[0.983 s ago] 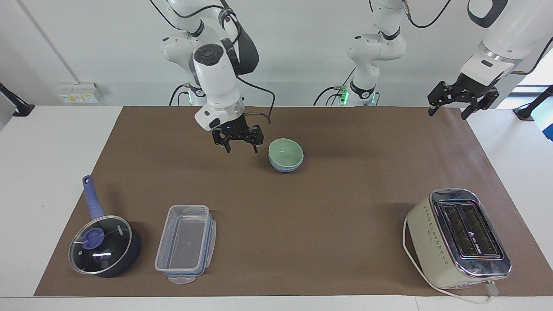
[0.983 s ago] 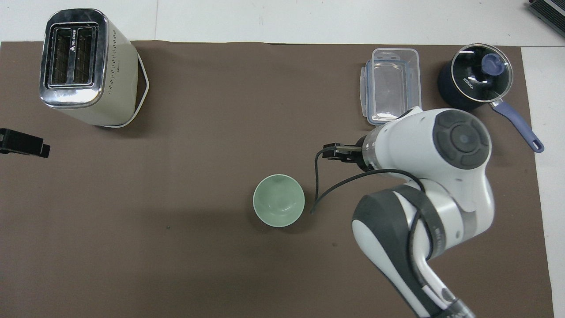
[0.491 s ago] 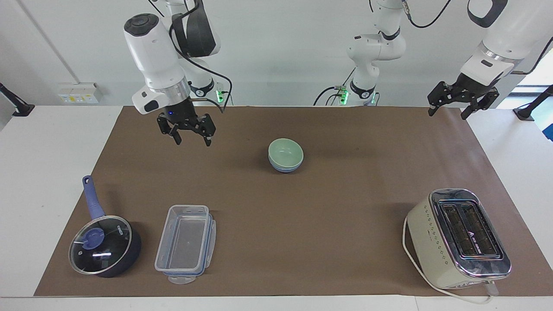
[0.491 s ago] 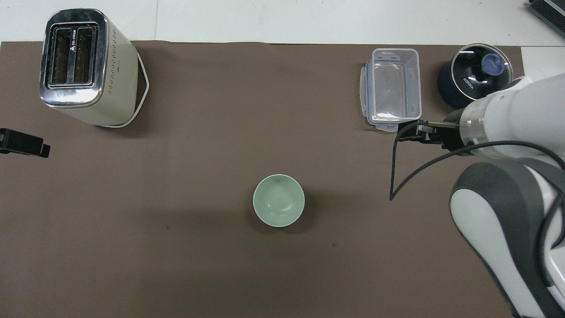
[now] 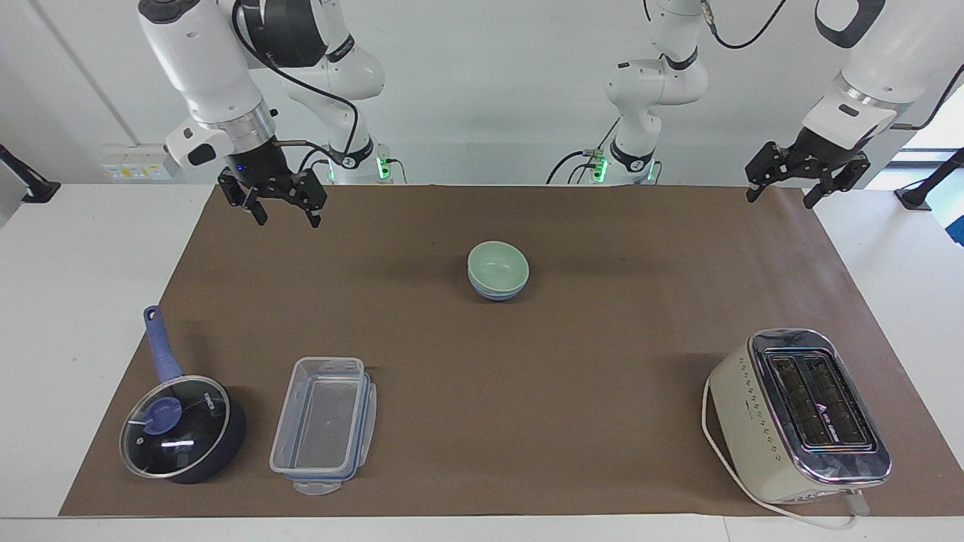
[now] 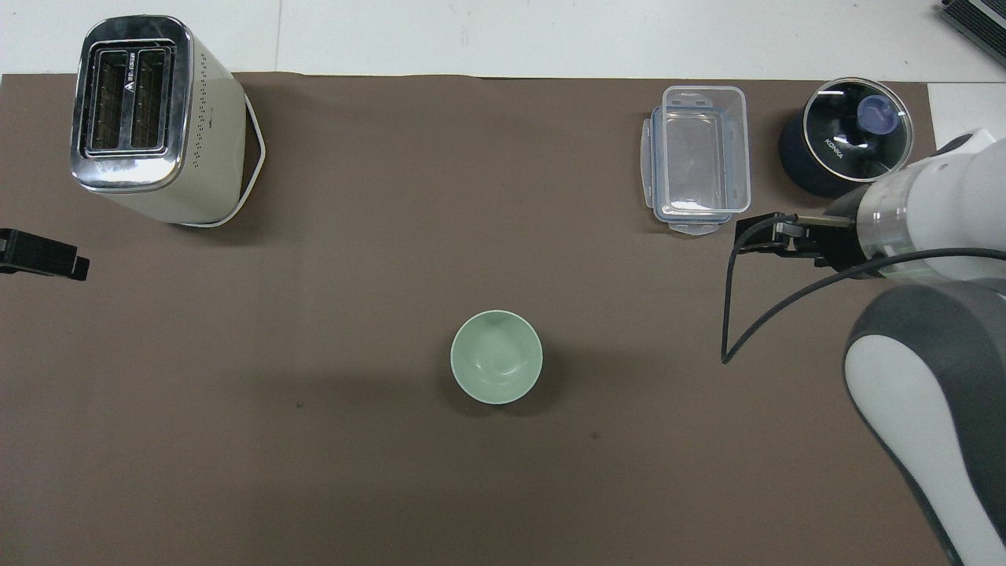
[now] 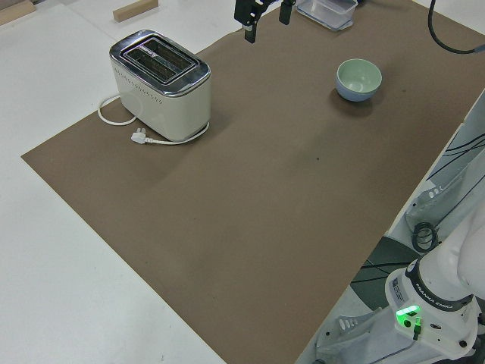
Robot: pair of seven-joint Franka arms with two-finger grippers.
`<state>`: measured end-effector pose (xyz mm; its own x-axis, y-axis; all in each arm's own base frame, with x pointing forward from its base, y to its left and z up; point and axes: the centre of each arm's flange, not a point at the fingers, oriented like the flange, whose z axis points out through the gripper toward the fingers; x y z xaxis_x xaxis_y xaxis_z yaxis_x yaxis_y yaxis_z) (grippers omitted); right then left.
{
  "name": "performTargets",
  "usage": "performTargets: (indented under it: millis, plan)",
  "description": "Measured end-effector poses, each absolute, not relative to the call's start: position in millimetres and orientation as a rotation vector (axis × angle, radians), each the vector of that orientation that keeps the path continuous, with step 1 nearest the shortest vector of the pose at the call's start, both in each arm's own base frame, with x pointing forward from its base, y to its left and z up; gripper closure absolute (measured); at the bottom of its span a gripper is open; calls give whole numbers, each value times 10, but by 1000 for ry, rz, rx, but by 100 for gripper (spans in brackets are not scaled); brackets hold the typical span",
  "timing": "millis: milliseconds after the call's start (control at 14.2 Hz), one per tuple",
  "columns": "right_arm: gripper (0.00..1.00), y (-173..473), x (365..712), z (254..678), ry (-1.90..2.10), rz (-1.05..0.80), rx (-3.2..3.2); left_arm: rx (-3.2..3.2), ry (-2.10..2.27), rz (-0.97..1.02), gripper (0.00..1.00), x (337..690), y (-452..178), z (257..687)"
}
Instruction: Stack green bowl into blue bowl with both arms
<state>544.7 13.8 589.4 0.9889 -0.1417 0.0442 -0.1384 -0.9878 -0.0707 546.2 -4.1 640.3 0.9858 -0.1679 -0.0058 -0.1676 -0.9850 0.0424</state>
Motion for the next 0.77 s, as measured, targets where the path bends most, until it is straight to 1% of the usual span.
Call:
performTargets:
  millis: [281, 562, 632, 772]
  plan:
    - [0, -140, 5394, 5943, 232, -23, -3071, 3089, -261, -14, 0, 5462, -41, 6403]
    - [0, -249, 5242, 6433, 250, 3, -3095, 3089, -261, -14, 0, 5462, -41, 6403]
    - [0, -258, 5217, 6520, 249, -13, -3115, 3089, -261, -14, 0, 5462, -41, 6403]
    - [0, -255, 5204, 6562, 247, -24, -3122, 3089, -261, -14, 0, 5462, -41, 6403]
